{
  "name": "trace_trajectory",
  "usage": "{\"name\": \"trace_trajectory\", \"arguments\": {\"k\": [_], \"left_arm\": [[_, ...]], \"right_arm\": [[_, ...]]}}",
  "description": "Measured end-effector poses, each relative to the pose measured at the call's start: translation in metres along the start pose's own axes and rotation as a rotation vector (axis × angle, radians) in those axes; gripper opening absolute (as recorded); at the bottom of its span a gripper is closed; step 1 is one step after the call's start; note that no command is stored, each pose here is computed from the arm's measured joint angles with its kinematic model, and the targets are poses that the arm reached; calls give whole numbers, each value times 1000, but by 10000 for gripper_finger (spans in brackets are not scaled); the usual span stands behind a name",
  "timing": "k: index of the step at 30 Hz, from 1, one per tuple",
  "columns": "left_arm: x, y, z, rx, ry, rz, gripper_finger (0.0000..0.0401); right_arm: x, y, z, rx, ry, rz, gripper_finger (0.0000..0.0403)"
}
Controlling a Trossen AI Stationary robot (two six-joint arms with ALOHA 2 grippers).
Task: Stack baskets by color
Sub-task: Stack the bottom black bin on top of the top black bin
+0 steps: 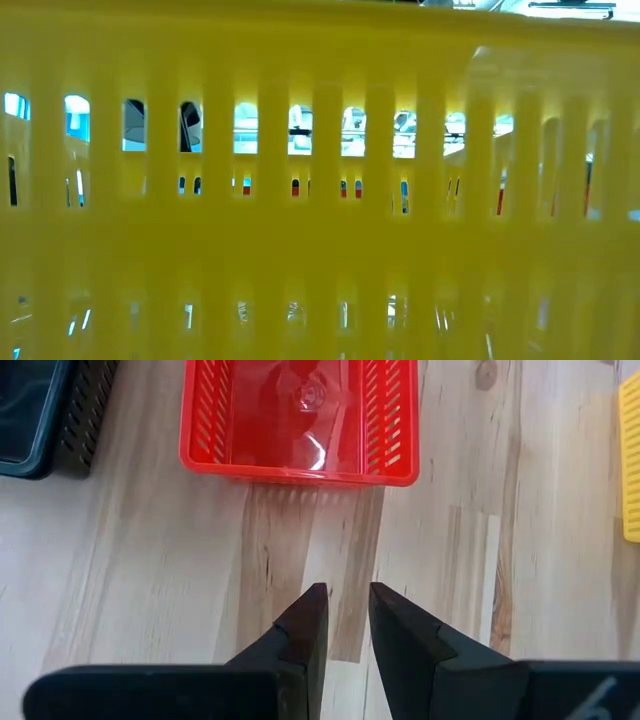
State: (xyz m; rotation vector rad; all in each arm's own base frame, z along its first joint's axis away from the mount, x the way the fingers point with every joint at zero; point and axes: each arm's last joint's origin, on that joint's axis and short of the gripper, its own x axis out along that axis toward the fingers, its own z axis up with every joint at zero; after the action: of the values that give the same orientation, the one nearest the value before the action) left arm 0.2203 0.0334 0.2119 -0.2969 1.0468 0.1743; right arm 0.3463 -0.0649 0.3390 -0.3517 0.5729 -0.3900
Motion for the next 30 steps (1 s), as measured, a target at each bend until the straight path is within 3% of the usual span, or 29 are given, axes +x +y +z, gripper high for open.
{"name": "trace_trajectory", "arguments": {"k": [6, 13, 20, 30], "left_arm": [[0, 0, 2, 0, -18, 8, 64], [0, 0, 2, 0, -25, 7, 64], [0, 0, 2, -1, -20, 8, 64], [0, 0, 2, -2, -20, 8, 63]], "right_arm": [[9, -3, 13, -15, 25, 3, 0], [37, 6, 17, -34, 203, 64, 0], [68, 22, 10, -50, 330, 159, 0], [96, 46, -5, -78, 389, 220, 0]]}}
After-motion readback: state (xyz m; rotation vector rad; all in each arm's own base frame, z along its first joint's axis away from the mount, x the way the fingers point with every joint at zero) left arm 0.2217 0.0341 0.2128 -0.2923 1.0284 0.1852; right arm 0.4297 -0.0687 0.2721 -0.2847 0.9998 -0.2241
